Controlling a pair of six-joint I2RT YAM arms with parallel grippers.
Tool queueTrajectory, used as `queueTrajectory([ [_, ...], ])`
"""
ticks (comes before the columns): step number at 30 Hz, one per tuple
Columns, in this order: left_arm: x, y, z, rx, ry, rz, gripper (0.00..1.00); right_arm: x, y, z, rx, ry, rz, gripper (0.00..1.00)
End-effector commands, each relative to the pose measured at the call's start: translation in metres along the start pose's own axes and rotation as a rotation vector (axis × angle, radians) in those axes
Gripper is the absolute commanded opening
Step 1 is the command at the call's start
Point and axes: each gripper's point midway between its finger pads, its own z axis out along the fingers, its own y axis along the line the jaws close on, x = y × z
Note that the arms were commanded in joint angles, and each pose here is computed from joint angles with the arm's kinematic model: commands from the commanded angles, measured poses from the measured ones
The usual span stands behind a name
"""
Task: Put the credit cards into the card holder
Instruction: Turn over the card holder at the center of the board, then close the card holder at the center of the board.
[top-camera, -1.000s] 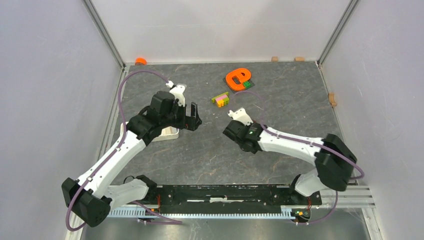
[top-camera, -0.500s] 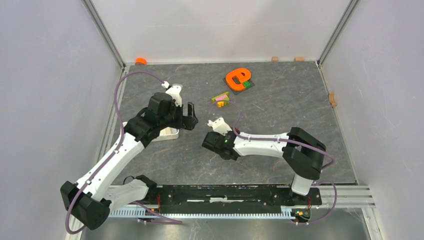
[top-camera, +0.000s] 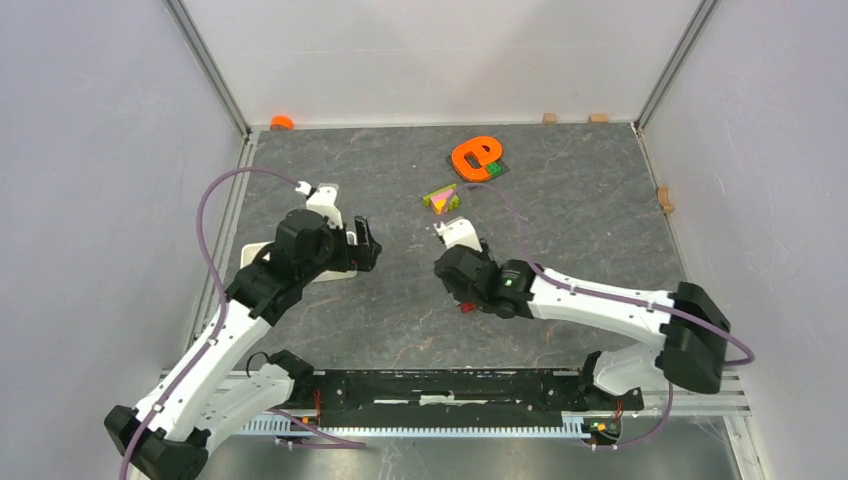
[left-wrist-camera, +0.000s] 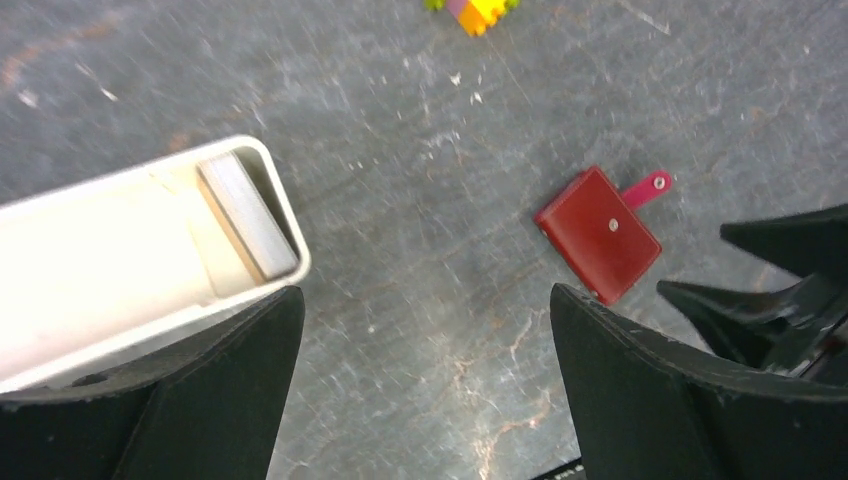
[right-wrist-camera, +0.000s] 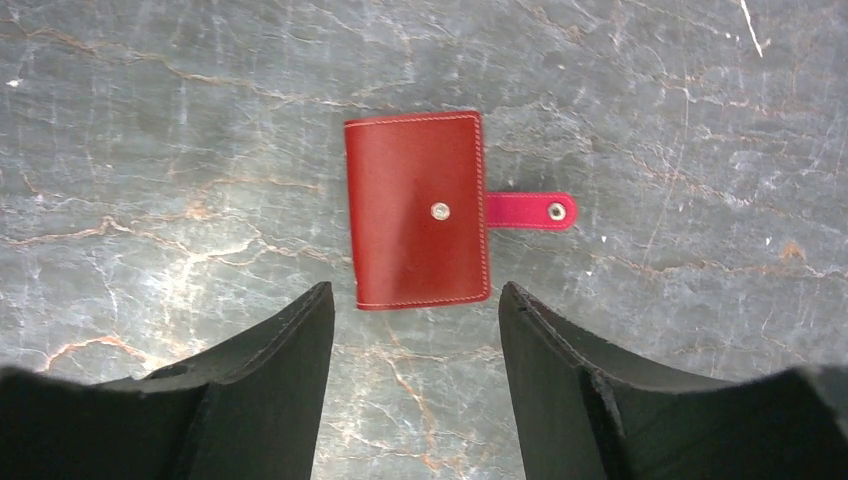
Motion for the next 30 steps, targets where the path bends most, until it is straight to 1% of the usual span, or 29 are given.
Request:
queueTrajectory([
  [1, 0.032, -0.028, 0.015, 0.122, 0.076, -0.142, 0.97, 0.007, -0.022, 0.006, -0.078, -0.006, 0.052, 0.66],
  [6, 0.074, -0.08, 0.031, 0.24, 0.174, -0.175, 0.96, 0.015, -0.044, 0.021, -0.25, -0.037, 0.152, 0.65],
  [9, 0.095, -0.105, 0.045, 0.308, 0.225, -0.258, 0.96, 0.017, -0.062, 0.032, -0.292, -0.045, 0.19, 0.63],
  [12, 0.107, -0.122, 0.059, 0.356, 0.212, -0.334, 0.96, 0.022, -0.073, 0.042, -0.347, -0.031, 0.241, 0.58],
  [15, 0.116, -0.132, 0.074, 0.388, 0.216, -0.396, 0.96, 0.023, -0.076, 0.048, -0.421, -0.043, 0.289, 0.55],
  [18, 0.124, -0.139, 0.09, 0.394, 0.235, -0.411, 0.95, 0.023, -0.08, 0.053, -0.473, -0.049, 0.327, 0.51],
  [21, 0.133, -0.143, 0.104, 0.393, 0.258, -0.412, 0.95, 0.024, -0.085, 0.058, -0.498, -0.045, 0.355, 0.49],
  [30, 0.159, -0.138, 0.141, 0.336, 0.311, -0.417, 0.87, 0.038, -0.089, 0.074, -0.524, 0.007, 0.366, 0.45],
])
